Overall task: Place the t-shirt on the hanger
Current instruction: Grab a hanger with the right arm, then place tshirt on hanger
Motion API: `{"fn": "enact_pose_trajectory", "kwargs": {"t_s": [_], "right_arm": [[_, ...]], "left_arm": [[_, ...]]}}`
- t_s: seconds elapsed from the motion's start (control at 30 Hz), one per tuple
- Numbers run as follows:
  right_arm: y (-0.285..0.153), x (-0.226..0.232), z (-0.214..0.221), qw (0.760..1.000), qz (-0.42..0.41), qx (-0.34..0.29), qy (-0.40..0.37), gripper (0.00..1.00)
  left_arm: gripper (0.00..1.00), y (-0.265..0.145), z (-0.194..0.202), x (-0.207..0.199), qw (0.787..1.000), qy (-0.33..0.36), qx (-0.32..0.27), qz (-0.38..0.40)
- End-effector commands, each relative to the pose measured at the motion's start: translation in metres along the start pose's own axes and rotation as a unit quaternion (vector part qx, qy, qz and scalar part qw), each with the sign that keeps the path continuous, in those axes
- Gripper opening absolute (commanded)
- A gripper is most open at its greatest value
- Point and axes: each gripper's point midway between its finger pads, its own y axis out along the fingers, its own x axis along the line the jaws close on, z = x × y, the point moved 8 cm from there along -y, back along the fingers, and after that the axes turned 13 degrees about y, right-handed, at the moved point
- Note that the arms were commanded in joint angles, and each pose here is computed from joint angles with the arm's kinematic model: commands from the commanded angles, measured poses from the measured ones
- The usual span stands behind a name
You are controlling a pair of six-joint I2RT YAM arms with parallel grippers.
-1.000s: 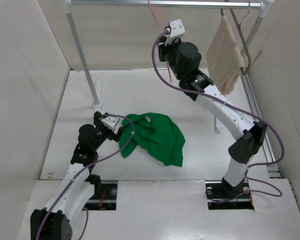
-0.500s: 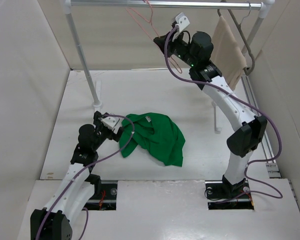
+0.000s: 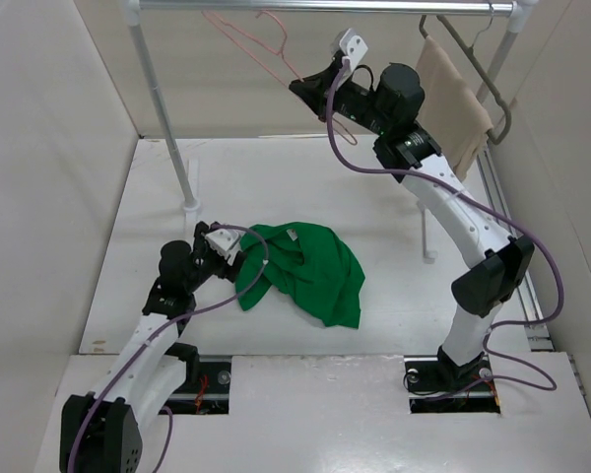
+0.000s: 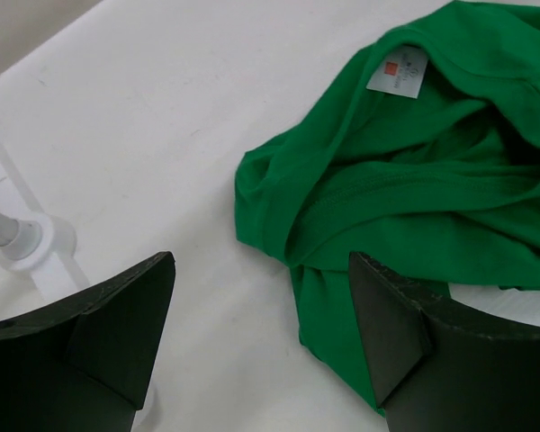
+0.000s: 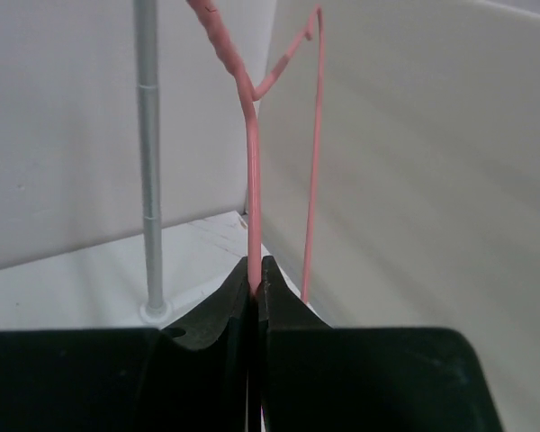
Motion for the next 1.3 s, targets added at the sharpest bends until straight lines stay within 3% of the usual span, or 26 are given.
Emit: {"fn": "enact_pose_trajectory", "kwargs": {"t_s": [0.0,0.23,0.53,0.67,0.83,0.87,1.1,1.17,1.27], "right_arm": [[-0.009,0.03,-0.029,0.997,-0.064,-0.032,-0.042,0.0],[0.0,0.038,-0.038,0.992,-0.088,-0.046,-0.074,0.0],[0.003,0.041,-0.052,0.987,-0.11,-0.063,-0.1,0.0],[-0.011,0.045,-0.024,0.983,-0.164,-0.017,-0.081,0.0],[-0.062,0.036,0.03,0.992,-0.097,0.056,-0.057,0.0],[-0.071,0.035,0.058,0.991,-0.09,0.086,-0.043,0.0],[-0.112,0.035,0.088,0.991,-0.055,0.122,-0.017,0.0],[-0.121,0.032,0.094,0.99,-0.045,0.131,-0.012,0.0],[-0.139,0.024,0.105,0.988,-0.025,0.152,0.001,0.0]], "left_arm": [[0.74,0.005,-0.025,0.007,0.999,0.006,-0.043,0.022],[0.74,0.017,-0.03,0.014,0.998,0.02,-0.034,0.048],[0.79,0.038,-0.013,0.019,0.997,-0.01,0.04,0.065],[0.78,0.041,-0.009,0.02,0.993,-0.019,0.081,0.088],[0.8,0.041,0.006,0.015,0.984,-0.009,0.13,0.12],[0.8,0.045,0.005,0.018,0.985,-0.013,0.133,0.112],[0.8,0.069,0.02,0.022,0.971,-0.018,0.199,0.128],[0.8,0.073,0.026,0.027,0.97,-0.017,0.219,0.099],[0.73,0.08,0.029,0.032,0.971,-0.012,0.224,0.084]]}}
